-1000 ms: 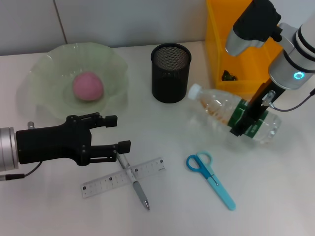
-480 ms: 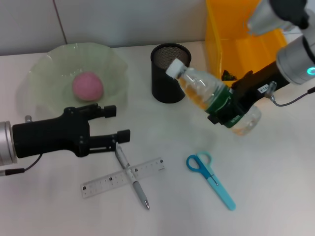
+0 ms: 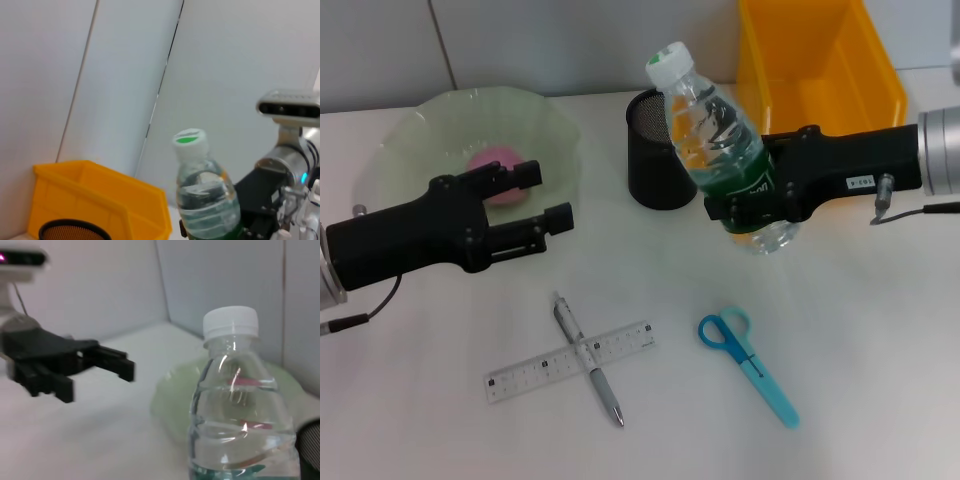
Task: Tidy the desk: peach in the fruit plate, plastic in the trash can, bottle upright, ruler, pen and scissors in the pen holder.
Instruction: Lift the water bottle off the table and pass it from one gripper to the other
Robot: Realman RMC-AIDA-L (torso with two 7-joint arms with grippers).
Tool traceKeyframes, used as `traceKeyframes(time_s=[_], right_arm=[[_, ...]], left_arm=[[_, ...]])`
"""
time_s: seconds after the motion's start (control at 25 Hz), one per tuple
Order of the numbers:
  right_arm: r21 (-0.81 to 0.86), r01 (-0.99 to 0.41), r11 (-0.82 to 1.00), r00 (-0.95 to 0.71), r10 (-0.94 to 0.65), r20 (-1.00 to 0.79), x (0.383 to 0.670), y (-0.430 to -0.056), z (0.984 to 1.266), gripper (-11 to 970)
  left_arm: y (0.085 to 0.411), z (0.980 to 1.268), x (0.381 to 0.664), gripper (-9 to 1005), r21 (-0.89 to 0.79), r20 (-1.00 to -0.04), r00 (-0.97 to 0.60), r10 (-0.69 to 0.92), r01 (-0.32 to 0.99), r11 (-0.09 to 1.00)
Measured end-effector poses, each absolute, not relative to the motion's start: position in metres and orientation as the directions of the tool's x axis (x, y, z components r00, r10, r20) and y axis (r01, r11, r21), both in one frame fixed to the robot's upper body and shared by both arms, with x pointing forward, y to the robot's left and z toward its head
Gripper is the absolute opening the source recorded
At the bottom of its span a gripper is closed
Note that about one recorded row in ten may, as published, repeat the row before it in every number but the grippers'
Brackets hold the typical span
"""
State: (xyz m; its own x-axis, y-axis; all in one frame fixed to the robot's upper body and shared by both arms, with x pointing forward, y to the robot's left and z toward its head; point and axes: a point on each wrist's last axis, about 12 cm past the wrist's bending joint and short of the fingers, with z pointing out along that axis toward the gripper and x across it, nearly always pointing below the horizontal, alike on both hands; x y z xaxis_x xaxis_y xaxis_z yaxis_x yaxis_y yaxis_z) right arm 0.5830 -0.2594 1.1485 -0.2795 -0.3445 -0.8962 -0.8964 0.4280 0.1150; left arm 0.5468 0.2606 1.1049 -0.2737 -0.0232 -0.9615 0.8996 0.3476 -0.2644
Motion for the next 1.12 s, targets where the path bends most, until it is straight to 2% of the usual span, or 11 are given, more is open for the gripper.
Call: traceKeyframes(time_s=[0.4, 1.12], right_arm=[[0.050, -0.930, 0.363, -0.123, -0.181, -0.976, 0.573, -0.247, 1.121, 786], [0.049, -0.966, 0.253, -0.089, -0.150, -0.985, 0.571, -0.211, 1.111, 792]], left_arm=[[0.256, 1.108, 0.548, 828, -0.292, -0.956, -0.264, -0.127, 0.891, 0.348], [0.243, 1.120, 0.552, 828, -0.275, -0.951, -0.216, -0.220, 0.918, 0.286]])
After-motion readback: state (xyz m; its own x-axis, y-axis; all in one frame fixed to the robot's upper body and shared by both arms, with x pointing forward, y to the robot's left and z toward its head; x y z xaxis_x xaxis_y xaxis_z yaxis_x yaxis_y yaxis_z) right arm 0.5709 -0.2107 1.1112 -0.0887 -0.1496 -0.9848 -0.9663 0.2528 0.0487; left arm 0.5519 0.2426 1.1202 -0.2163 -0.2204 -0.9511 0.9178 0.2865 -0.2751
